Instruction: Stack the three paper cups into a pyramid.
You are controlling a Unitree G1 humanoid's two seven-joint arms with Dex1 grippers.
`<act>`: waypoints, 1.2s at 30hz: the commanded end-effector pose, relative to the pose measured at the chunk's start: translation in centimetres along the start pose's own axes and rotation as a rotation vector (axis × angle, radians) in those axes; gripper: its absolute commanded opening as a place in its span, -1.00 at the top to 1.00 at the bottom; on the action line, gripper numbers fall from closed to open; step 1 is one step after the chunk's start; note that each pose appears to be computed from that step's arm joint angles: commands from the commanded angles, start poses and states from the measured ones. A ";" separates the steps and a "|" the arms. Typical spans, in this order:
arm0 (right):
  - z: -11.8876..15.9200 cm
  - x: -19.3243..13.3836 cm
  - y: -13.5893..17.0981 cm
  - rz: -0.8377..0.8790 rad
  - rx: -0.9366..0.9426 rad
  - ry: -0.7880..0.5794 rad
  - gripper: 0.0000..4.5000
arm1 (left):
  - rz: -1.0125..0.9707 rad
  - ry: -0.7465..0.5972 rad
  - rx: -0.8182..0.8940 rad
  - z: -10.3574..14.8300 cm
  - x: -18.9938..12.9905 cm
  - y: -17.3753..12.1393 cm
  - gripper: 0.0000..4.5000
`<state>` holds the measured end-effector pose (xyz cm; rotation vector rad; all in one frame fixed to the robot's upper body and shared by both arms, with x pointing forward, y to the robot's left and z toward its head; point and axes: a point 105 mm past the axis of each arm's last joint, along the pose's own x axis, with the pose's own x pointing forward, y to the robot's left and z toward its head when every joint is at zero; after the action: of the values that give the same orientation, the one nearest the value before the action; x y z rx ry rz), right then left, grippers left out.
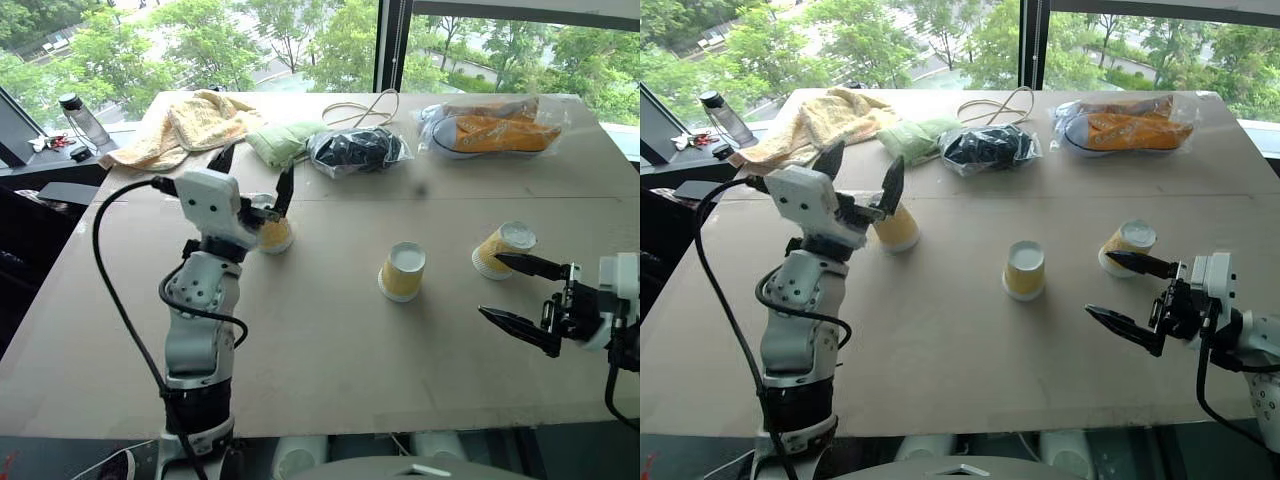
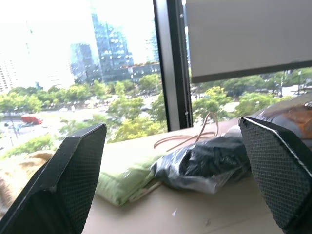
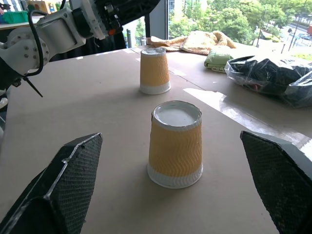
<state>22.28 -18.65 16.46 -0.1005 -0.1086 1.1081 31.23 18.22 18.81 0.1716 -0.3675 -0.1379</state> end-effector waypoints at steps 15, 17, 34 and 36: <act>1.8 1.4 0.0 0.027 -0.039 -0.044 -1.00 | 0.032 0.227 0.037 -5.6 1.1 0.3 -0.98; 2.0 1.6 0.0 0.027 -0.040 -0.049 -1.00 | 0.025 0.229 0.042 -6.0 1.4 0.3 -0.98; 3.9 2.9 0.1 0.017 -0.037 -0.123 -1.00 | -0.043 0.167 0.089 -5.7 2.4 -0.6 -0.98; 3.9 3.0 0.1 0.018 -0.036 -0.123 -1.00 | -0.045 0.159 0.092 -5.5 2.2 -0.6 -0.98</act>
<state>23.37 -16.32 19.44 -0.0506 -0.1962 1.1127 35.62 18.26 13.12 0.2594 -0.1540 -0.1429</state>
